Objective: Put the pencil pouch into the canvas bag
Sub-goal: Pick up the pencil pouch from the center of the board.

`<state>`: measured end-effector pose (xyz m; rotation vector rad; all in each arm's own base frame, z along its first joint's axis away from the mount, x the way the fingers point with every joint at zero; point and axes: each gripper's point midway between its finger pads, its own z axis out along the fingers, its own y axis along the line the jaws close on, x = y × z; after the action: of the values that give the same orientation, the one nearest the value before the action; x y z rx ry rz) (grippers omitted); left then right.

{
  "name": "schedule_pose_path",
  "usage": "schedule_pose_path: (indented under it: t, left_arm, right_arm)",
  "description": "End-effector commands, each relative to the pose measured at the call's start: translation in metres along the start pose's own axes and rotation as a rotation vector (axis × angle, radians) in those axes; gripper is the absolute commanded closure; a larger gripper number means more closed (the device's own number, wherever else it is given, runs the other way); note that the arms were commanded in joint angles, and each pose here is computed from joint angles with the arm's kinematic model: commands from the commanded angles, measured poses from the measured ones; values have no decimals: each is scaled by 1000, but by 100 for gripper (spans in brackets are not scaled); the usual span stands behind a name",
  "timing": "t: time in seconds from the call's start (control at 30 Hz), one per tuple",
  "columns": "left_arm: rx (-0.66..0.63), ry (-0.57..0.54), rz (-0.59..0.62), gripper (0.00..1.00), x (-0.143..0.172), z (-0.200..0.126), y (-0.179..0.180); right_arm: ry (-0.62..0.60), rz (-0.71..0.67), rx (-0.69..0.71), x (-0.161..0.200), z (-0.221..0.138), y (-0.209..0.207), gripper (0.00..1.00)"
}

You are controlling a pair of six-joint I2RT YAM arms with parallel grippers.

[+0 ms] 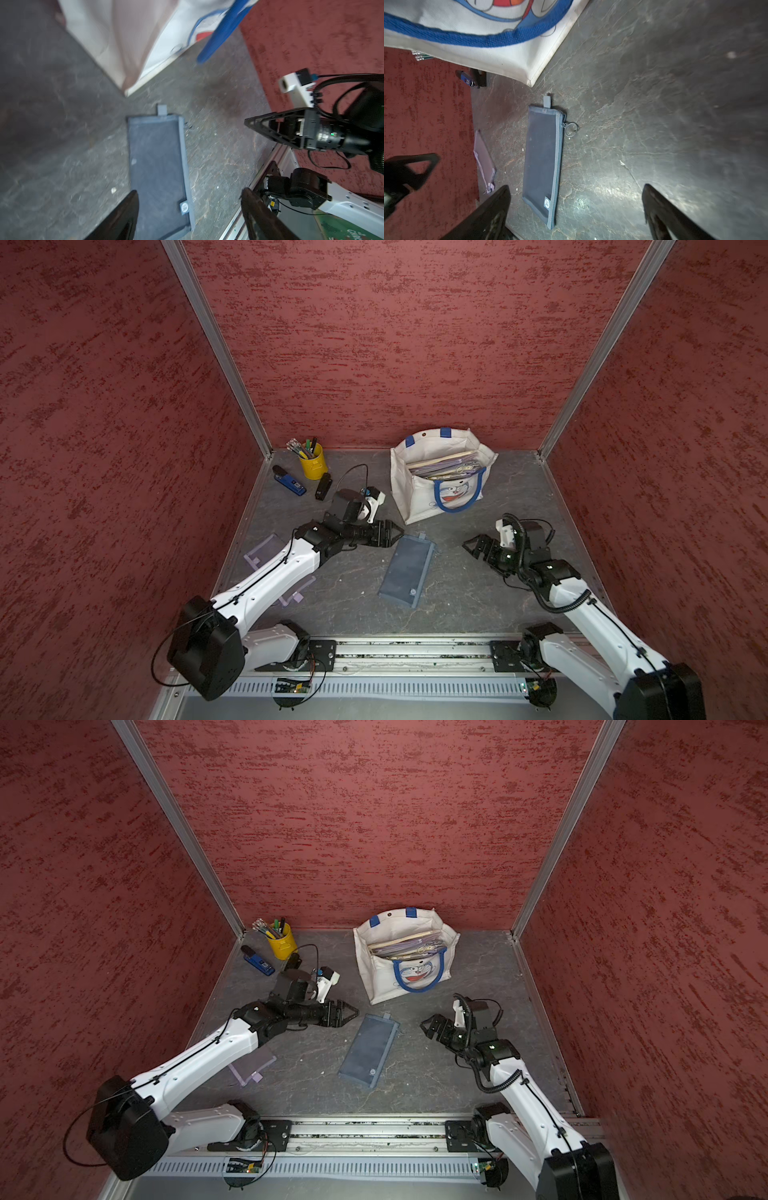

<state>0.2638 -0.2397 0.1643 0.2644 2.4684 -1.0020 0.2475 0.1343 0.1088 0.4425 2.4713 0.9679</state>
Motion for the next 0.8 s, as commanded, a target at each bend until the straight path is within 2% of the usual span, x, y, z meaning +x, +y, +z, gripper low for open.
schedule_pose_path:
  t: [0.0,0.23,0.43,0.63,0.77]
  left_arm:
    - [46,19,-129,22,7,20,13]
    - [-15,130,-217,24,40,61,45]
    - [1,183,-304,27,69,90,57]
    - [50,237,-315,29,90,114,40]
    - [118,193,-320,32,83,119,22]
  right_arm:
    - [-18,-14,-156,-6,16,33,1]
    - [70,11,-191,14,62,32,3]
    - [132,16,-227,32,90,40,6]
    - [187,56,-237,50,114,35,13]
    - [210,61,-252,59,121,36,20]
